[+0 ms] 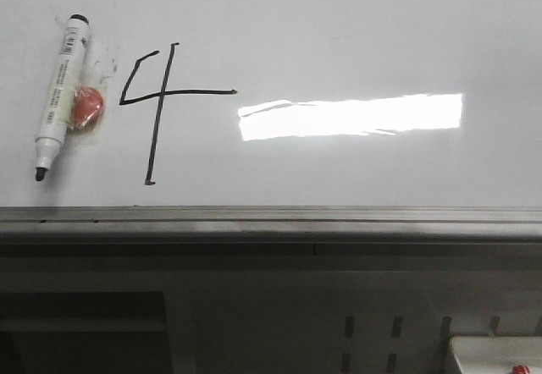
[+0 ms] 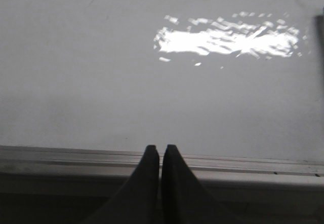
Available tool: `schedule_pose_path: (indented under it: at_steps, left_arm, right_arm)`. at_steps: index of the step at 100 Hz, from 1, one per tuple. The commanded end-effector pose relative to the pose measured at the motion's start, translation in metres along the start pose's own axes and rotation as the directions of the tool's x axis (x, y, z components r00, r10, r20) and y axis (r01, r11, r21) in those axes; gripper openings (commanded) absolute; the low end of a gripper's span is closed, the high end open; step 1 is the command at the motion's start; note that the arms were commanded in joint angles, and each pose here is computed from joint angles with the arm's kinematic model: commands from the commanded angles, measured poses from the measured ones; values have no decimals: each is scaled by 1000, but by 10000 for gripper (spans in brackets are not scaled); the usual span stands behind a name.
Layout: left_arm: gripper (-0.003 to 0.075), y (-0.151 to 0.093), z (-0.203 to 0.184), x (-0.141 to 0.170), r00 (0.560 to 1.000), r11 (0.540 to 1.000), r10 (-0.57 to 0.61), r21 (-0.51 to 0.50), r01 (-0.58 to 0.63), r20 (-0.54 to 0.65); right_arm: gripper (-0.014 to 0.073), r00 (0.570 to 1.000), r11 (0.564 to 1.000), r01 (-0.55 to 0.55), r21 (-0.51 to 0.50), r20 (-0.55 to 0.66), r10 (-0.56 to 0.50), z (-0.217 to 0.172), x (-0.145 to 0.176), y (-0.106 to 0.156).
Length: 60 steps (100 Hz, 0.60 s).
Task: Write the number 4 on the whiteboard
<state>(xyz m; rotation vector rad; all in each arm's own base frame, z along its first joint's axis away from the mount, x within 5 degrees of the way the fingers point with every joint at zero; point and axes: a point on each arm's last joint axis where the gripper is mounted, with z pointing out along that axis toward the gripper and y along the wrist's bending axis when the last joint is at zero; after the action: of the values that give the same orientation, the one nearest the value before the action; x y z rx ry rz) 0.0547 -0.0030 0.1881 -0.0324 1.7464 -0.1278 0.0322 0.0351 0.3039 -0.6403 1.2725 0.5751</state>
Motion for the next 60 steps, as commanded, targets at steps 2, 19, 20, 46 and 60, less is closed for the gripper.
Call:
schedule_pose_path:
  at_steps: [2,19,20,46,60]
  left_arm:
    - [-20,1,1,3,997,999,-32,-1,32,65]
    - [-20,2,1,15,995,997,-66,-34,64,-72]
    - [-20,2,1,15,995,997,-66,-34,64,-72]
    - [-20,2,1,15,996,997,-66,-33,64,-67]
    - [-20,2,1,15,996,997,-66,-33,64,-67]
  right_arm:
    - [-64,996,999,15,29,92,-18,0,-15,-3]
    - [-64,996,999,15,29,92,-18,0,-15,-3]
    - [-64,996,999,15,29,92,-18,0,-15,-3]
    - [-64,996,999,15,29,92,-18,0,-15,-3]
    - [-64,996,999,15,29,92,-18,0,-15,-3]
